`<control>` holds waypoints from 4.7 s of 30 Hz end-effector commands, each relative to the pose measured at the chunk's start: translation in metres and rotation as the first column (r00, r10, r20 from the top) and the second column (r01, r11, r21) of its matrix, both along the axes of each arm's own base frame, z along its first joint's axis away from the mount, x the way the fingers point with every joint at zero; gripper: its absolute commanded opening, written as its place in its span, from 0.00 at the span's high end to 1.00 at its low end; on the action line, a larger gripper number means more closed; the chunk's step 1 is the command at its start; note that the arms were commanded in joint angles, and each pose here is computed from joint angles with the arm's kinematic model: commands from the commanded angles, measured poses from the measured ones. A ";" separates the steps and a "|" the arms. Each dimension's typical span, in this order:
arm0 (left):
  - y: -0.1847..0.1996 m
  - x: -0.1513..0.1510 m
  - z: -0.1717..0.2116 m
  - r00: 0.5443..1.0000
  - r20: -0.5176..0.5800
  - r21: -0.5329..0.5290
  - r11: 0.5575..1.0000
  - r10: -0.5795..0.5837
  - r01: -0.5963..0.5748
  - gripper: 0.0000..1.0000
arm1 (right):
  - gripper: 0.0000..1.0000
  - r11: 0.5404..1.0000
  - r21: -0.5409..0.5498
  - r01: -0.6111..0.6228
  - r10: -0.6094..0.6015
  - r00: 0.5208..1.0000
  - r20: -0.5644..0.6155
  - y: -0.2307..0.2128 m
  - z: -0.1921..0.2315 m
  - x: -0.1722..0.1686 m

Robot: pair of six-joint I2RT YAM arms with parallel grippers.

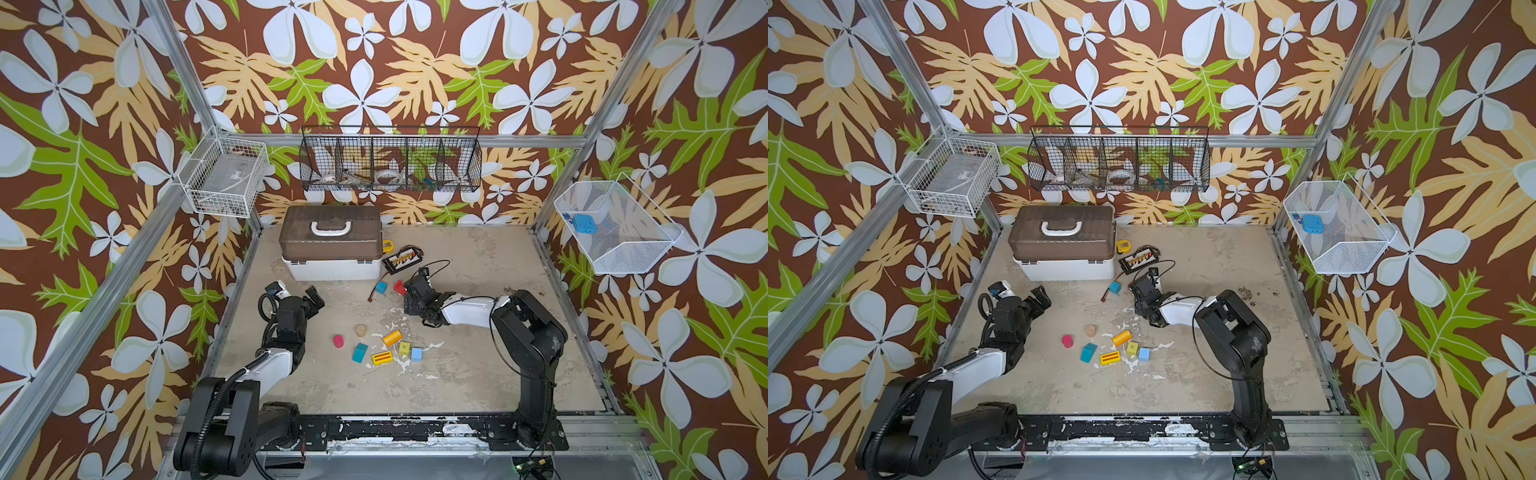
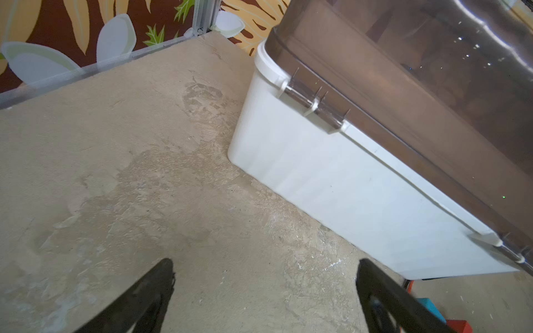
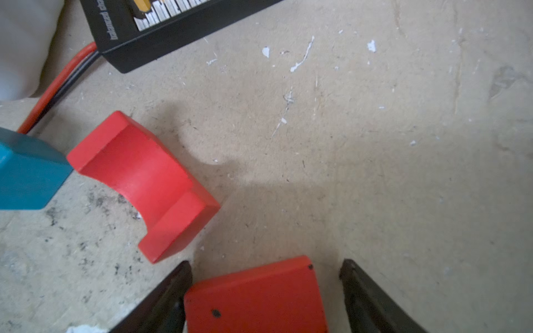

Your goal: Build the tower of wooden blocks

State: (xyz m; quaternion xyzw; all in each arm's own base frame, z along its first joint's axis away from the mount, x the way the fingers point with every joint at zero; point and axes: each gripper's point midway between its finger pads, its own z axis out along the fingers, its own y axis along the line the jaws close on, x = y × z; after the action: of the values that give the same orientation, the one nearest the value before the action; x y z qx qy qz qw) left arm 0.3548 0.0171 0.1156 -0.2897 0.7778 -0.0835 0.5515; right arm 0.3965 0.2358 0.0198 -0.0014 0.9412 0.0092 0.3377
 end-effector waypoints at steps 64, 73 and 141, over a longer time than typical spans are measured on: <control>-0.010 0.002 0.006 0.997 0.031 0.003 0.998 -0.065 0.065 0.00 | 0.23 0.997 0.043 0.058 -0.051 0.988 -0.144 -0.074 -0.017 -0.036; -0.010 0.002 0.006 0.997 0.029 0.003 0.998 -0.065 0.065 0.00 | 0.22 0.996 0.017 0.087 -0.084 0.988 -0.132 -0.082 -0.010 -0.039; -0.060 -0.064 0.048 0.946 0.187 -0.305 0.900 -0.266 0.313 0.00 | 0.20 0.847 0.001 -0.531 0.522 0.831 -0.191 0.135 0.009 -0.206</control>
State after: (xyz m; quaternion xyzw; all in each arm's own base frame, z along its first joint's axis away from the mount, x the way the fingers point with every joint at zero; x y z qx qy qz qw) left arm 0.2895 -0.0443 0.1608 -0.2522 0.7498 -0.3139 0.5250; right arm 0.1888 0.3746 0.0312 -0.2649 0.9309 0.0947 0.2331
